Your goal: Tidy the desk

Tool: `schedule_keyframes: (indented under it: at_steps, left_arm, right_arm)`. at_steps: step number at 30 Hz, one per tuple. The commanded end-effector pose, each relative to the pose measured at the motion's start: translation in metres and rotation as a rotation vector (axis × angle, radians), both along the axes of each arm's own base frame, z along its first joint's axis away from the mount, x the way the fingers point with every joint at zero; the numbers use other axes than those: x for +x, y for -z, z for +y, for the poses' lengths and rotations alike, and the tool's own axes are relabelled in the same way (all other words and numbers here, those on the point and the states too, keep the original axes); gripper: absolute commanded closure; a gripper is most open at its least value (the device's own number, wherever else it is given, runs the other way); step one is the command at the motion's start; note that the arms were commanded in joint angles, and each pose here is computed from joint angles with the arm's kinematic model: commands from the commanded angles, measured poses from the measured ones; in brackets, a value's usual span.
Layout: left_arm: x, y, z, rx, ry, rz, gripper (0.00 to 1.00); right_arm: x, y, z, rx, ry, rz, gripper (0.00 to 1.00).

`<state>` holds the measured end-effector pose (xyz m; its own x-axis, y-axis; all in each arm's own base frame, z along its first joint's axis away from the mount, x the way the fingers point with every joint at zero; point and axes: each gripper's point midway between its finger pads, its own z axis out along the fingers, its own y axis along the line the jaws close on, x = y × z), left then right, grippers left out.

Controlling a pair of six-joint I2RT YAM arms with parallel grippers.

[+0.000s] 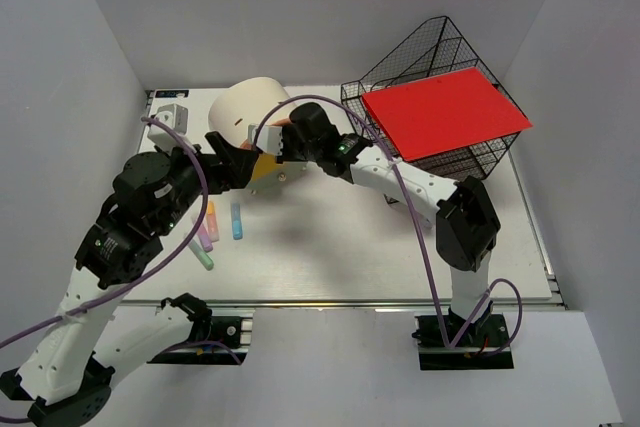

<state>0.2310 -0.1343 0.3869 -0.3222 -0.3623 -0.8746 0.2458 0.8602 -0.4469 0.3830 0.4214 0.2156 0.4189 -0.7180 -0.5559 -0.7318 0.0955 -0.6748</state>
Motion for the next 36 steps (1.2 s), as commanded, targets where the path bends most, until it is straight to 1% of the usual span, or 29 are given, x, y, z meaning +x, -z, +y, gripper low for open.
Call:
schedule_keyframes:
  at_steps: [1,5,7,8,9,10,11,12,13,14,15,16,17,18,19,20,21,22,23,24,25,26,27,28,29,31,32,34,36]
  left_arm:
    - [-0.002,-0.008,-0.005,-0.055,0.026,-0.036,0.02]
    - [-0.001,0.001,-0.015,-0.069,0.055,-0.007,0.02]
    - [0.001,0.011,-0.023,-0.082,0.081,0.019,0.02]
    - [0.002,0.016,-0.026,-0.085,0.088,0.033,0.02]
    - [0.002,0.02,-0.03,-0.091,0.103,0.045,0.02]
    - [0.004,0.029,-0.034,-0.103,0.106,0.067,0.03]
    - [0.006,0.034,-0.037,-0.11,0.112,0.083,0.11]
    - [0.008,0.039,-0.04,-0.117,0.115,0.093,0.16]
    - [0.01,0.041,-0.046,-0.146,0.124,0.1,0.21]
    - [0.011,0.055,-0.052,-0.145,0.135,0.132,0.28]
    - [0.016,0.067,-0.057,-0.144,0.13,0.17,0.41]
    - [0.019,0.073,-0.059,-0.147,0.125,0.19,0.48]
    - [0.022,0.084,-0.061,-0.139,0.115,0.217,0.52]
    - [0.028,0.098,-0.063,-0.132,0.095,0.258,0.58]
    - [0.033,0.103,-0.062,-0.132,0.067,0.267,0.61]
    - [0.036,0.114,-0.061,-0.123,0.048,0.287,0.62]
    - [0.041,0.123,-0.062,-0.115,0.031,0.308,0.62]
    - [0.046,0.13,-0.06,-0.106,-0.001,0.318,0.59]
    - [0.049,0.136,-0.059,-0.097,-0.018,0.329,0.55]
    - [0.053,0.141,-0.061,-0.086,-0.03,0.34,0.51]
    - [0.058,0.152,-0.062,-0.067,-0.049,0.365,0.47]
    - [0.064,0.157,-0.058,-0.053,-0.086,0.366,0.45]
    - [0.069,0.165,-0.058,-0.035,-0.111,0.384,0.4]
    - [0.073,0.167,-0.057,-0.031,-0.129,0.383,0.37]
    - [0.078,0.171,-0.051,-0.012,-0.172,0.381,0.34]
    - [0.086,0.179,-0.053,0.01,-0.204,0.39,0.3]
    - [0.091,0.178,-0.049,0.029,-0.244,0.376,0.29]
    - [0.099,0.185,-0.05,0.059,-0.283,0.393,0.28]
    - [0.105,0.183,-0.054,0.075,-0.32,0.373,0.28]
  right_arm:
    - [0.018,-0.041,0.006,0.097,0.032,-0.081,1.0]
    - [0.014,-0.043,0.002,0.108,0.032,-0.048,1.0]
    - [-0.001,-0.054,-0.003,0.137,0.018,-0.01,1.0]
    - [-0.012,-0.047,-0.003,0.145,-0.02,0.038,1.0]
    - [-0.021,-0.05,-0.007,0.16,-0.026,0.061,1.0]
    - [-0.031,-0.066,-0.017,0.195,-0.028,0.072,1.0]
    - [-0.039,-0.053,-0.024,0.208,-0.018,0.141,1.0]
    - [-0.047,-0.055,-0.029,0.227,-0.009,0.163,1.0]
    - [-0.054,-0.073,-0.039,0.276,0.003,0.16,1.0]
    - [-0.054,-0.06,-0.051,0.314,0.073,0.221,0.9]
    - [-0.06,-0.077,-0.062,0.377,0.106,0.227,0.73]
    - [-0.058,-0.08,-0.07,0.413,0.143,0.244,0.58]
    - [-0.057,-0.083,-0.08,0.462,0.2,0.288,0.37]
    - [-0.06,-0.085,-0.084,0.475,0.206,0.31,0.32]
    - [-0.067,-0.097,-0.089,0.501,0.191,0.319,0.29]
    - [-0.072,-0.101,-0.093,0.525,0.182,0.354,0.26]
    - [-0.076,-0.107,-0.095,0.548,0.175,0.363,0.26]
    - [-0.083,-0.121,-0.098,0.582,0.145,0.363,0.28]
    - [-0.085,-0.127,-0.101,0.602,0.141,0.365,0.33]
    - [-0.087,-0.136,-0.107,0.63,0.144,0.37,0.43]
    - [-0.091,-0.14,-0.107,0.641,0.126,0.38,0.71]
    - [-0.09,-0.143,-0.11,0.652,0.127,0.382,0.83]
    - [-0.089,-0.147,-0.116,0.67,0.133,0.379,0.96]
    - [-0.089,-0.149,-0.118,0.682,0.136,0.384,1.0]
    - [-0.087,-0.15,-0.123,0.695,0.143,0.388,1.0]
    - [-0.088,-0.15,-0.129,0.725,0.139,0.401,1.0]
    - [-0.085,-0.15,-0.134,0.738,0.146,0.401,1.0]
    - [-0.086,-0.146,-0.137,0.757,0.139,0.411,1.0]
    - [-0.085,-0.145,-0.143,0.768,0.141,0.407,1.0]
